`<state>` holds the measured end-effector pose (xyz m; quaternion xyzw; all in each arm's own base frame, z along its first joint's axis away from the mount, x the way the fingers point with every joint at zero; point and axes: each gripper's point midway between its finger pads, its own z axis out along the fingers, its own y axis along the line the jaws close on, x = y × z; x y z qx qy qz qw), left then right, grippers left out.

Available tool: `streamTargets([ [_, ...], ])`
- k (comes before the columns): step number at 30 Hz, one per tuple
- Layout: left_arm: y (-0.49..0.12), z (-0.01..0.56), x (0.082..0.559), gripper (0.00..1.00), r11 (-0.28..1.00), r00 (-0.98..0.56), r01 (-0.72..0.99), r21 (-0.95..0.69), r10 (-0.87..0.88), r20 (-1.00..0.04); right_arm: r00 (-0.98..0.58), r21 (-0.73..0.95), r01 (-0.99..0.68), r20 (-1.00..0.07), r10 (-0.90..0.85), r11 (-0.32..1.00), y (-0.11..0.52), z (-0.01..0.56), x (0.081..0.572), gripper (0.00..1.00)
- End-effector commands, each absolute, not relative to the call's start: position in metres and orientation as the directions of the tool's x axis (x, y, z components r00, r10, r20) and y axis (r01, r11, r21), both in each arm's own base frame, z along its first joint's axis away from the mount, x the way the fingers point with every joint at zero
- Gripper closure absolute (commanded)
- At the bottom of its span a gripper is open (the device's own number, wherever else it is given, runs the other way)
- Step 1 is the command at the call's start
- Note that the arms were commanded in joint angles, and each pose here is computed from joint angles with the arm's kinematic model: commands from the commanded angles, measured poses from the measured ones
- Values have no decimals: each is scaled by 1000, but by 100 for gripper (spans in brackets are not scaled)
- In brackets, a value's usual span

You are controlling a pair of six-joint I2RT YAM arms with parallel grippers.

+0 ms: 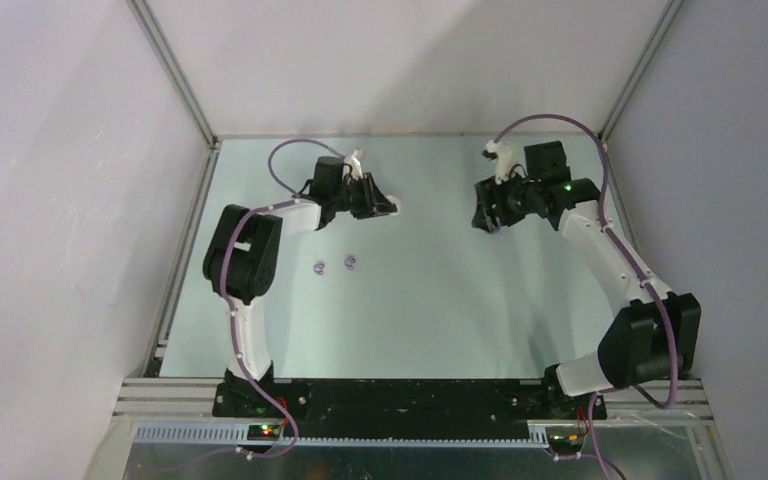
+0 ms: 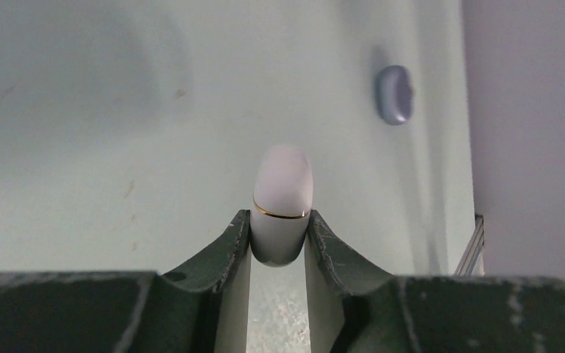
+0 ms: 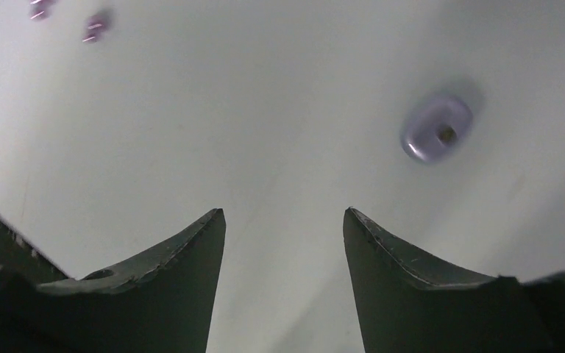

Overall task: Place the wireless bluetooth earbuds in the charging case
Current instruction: Place the charging case at the center of the board.

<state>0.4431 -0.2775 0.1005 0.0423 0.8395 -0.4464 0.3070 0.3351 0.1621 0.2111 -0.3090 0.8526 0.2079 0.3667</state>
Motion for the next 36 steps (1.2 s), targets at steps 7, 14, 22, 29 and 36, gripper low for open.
streamTargets([
  [7,-255,40,455,73,725,-854,25,-689,-343,-392,-801,209,-230,-596,-63,951,88,135,387,41],
  [14,-240,45,458,44,770,-832,11,-638,-347,-433,-813,208,-241,-576,-81,948,92,119,404,39],
  [22,-199,102,456,27,838,-773,62,-541,-303,-557,-640,46,-547,-666,-382,836,103,158,458,38],
  [29,-162,159,446,27,883,-712,151,-445,-215,-669,-200,-151,-937,-502,-841,313,115,148,452,39],
  [36,-165,198,419,29,839,-678,330,-431,-107,-728,195,-301,-948,-303,-933,-101,89,116,461,37],
])
